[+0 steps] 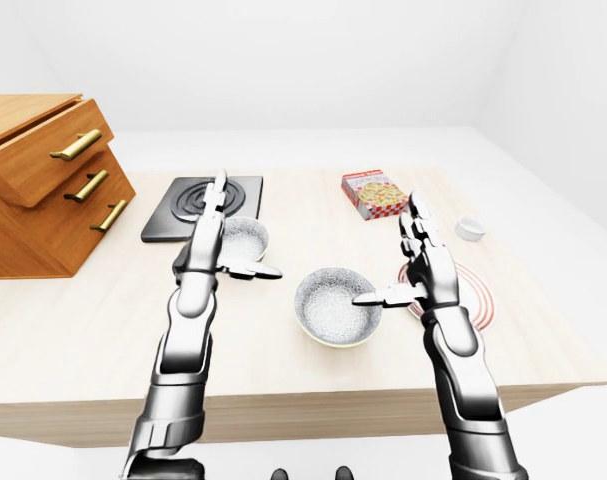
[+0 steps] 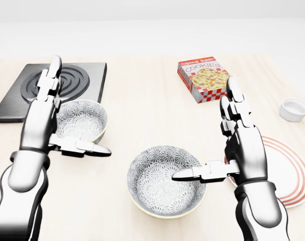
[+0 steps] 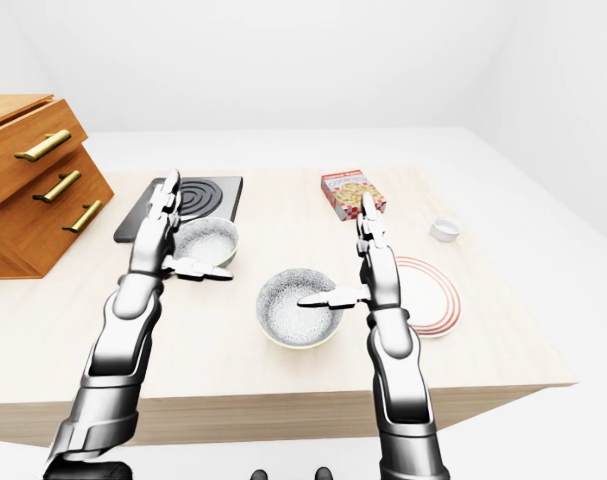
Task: Pick the akita bowl from table center and place it on the plate.
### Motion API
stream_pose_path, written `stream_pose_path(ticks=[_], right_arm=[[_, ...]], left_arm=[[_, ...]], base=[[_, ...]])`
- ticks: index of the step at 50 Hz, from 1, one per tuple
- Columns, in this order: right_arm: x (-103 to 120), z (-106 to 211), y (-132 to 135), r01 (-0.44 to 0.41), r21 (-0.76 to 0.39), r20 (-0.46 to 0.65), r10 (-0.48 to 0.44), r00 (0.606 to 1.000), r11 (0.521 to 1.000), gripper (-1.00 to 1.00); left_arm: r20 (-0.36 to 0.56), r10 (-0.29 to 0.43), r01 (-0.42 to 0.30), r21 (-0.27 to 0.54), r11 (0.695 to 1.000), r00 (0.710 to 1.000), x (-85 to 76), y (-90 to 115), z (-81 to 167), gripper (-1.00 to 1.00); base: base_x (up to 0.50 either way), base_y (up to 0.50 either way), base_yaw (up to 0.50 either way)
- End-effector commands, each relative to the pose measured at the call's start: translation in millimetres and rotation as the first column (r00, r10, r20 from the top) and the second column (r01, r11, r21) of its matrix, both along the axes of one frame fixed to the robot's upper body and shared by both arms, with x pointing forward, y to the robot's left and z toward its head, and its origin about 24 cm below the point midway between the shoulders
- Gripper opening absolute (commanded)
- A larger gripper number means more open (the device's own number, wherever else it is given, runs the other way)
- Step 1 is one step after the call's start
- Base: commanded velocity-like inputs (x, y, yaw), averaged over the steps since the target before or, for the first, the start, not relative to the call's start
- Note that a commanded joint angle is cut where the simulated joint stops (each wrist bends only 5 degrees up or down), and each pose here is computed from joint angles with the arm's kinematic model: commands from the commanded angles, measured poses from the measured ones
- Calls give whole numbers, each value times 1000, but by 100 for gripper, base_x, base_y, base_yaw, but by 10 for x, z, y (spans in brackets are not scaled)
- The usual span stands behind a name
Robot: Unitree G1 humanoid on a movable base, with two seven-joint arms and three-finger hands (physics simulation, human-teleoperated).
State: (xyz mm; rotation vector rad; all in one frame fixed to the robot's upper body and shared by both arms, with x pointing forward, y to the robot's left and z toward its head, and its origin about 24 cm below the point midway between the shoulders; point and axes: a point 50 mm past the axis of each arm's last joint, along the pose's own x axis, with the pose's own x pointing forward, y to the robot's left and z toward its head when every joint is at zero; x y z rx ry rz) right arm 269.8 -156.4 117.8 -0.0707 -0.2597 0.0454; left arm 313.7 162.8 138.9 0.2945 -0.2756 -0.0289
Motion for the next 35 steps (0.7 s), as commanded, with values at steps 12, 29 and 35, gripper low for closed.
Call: stream_pose_path(ticks=[12, 29, 35], right_arm=[[7, 23, -36, 15, 1, 9, -15, 1000, 1000, 100], [39, 11, -16, 14, 4, 1, -14, 1000, 1000, 100], [46, -7, -16, 14, 6, -7, -14, 1000, 1000, 100]], left_arm=[[-328, 261, 15, 647, 762, 908, 651, 160, -634, 100], [-278, 367, 10, 809, 588, 888, 774, 210, -712, 100], [-267, 340, 53, 848, 527, 902, 756, 128, -772, 100]], base=[[0, 0, 0], [0, 0, 0], [0, 0, 0]])
